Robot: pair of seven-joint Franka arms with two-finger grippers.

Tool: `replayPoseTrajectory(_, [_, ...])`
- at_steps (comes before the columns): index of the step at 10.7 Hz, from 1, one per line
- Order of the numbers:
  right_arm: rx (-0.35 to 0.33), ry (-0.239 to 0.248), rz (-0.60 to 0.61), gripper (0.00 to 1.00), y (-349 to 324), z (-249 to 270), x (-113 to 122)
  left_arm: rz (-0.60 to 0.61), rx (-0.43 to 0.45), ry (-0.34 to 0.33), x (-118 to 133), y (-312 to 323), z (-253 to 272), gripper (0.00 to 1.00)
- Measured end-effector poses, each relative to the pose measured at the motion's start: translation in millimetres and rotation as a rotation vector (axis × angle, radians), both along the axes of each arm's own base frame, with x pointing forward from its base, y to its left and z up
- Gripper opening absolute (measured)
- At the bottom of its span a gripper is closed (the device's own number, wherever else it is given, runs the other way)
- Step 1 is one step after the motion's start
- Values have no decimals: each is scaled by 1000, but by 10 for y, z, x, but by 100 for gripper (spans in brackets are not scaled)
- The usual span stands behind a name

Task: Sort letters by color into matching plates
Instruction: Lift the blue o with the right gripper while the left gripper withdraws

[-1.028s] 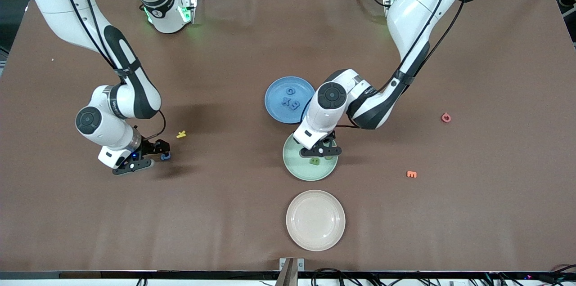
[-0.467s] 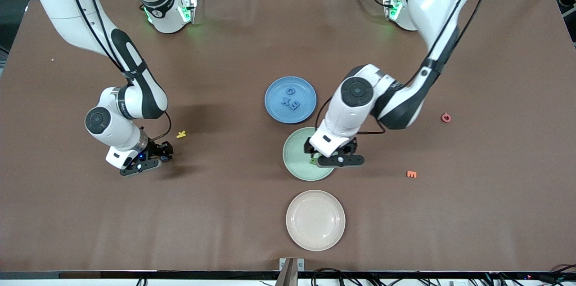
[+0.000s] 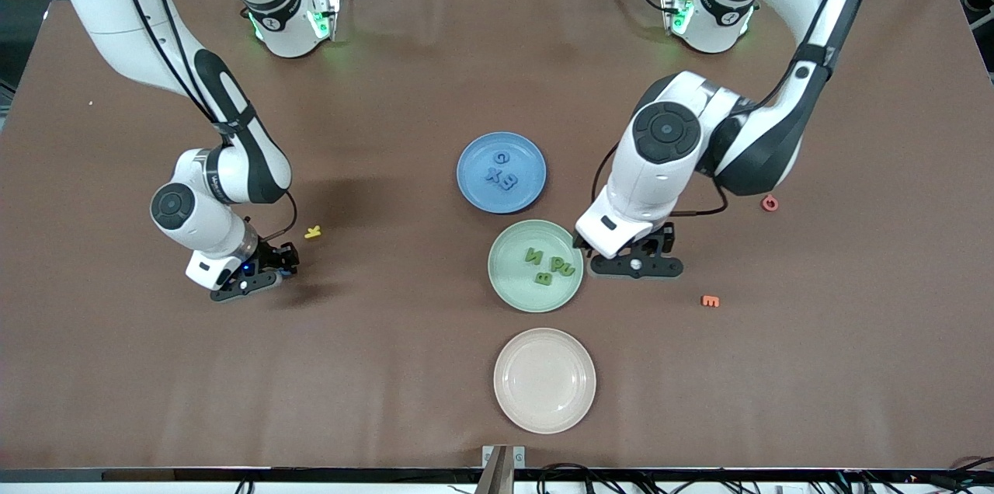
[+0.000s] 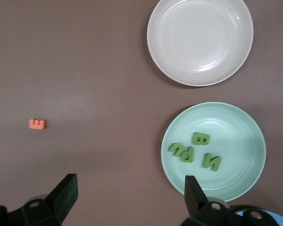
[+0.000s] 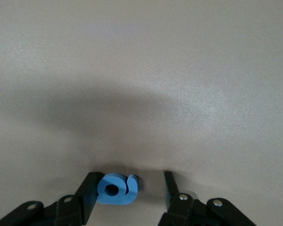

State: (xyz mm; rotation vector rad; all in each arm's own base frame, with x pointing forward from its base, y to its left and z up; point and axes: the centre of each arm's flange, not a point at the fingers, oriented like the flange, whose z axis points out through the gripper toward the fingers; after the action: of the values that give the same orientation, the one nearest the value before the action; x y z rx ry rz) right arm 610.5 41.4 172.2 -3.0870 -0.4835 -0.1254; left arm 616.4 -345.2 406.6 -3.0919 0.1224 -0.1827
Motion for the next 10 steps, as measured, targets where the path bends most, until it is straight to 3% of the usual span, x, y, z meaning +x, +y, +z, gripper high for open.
replayPoseTrajectory(2, [-1, -14, 2, 59, -3, 1, -15, -19, 46, 15, -1, 276, 304, 100])
replayPoseTrajectory(3, [-1, -20, 3, 48, -2, 19, -14, -23, 62, 16, -7, 410, 467, 100])
replayPoseTrajectory(5, [-2, -24, 9, 39, 18, 27, -24, -9, 87, 16, -64, 575, 742, 100])
replayPoseTrajectory(10, [-2, -28, 15, 37, 47, 35, -34, 46, 75, 21, -286, 911, 1422, 100])
